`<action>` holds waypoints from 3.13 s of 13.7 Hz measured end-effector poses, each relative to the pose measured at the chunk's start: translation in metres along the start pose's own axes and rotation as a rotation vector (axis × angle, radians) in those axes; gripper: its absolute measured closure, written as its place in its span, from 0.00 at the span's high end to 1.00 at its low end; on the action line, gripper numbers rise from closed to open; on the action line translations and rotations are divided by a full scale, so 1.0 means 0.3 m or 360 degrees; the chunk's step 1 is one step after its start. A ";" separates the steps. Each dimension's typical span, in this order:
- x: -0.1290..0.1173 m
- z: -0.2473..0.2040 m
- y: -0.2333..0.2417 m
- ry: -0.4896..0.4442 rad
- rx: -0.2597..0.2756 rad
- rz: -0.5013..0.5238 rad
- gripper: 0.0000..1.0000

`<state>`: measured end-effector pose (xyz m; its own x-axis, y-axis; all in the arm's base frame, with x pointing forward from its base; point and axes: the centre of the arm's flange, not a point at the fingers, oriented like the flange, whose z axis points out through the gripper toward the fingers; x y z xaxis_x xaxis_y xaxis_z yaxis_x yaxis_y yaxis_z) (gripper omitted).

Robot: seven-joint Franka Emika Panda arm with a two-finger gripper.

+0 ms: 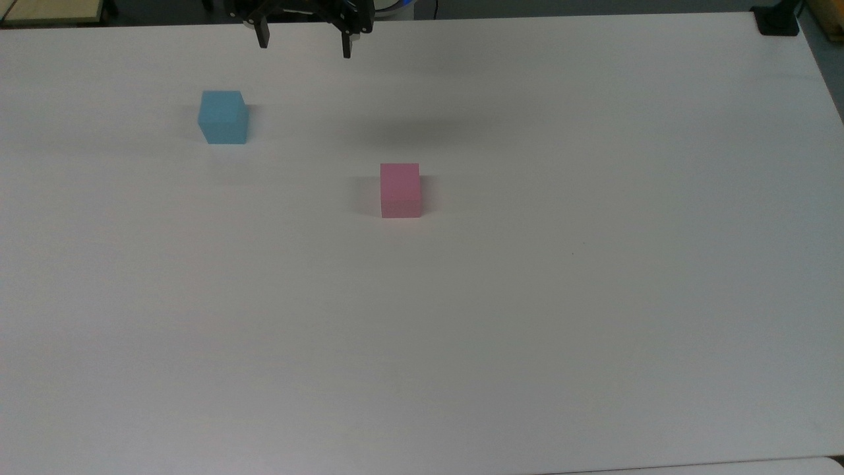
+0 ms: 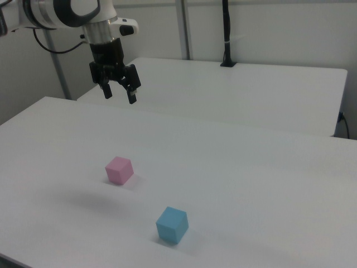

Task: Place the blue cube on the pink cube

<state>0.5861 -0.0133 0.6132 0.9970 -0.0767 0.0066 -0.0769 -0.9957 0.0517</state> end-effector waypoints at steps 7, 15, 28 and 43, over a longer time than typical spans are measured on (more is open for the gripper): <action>-0.003 -0.007 0.007 0.0006 0.0000 0.0005 1.00; -0.011 -0.016 0.009 0.0012 0.0001 0.0006 1.00; -0.367 -0.104 0.500 0.0014 0.0048 -0.0162 1.00; -0.318 0.836 0.641 -0.0063 -0.0008 -0.0132 1.00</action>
<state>0.4770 -0.2103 0.3722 0.9993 0.0038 -0.0373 0.0058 -0.9985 0.0552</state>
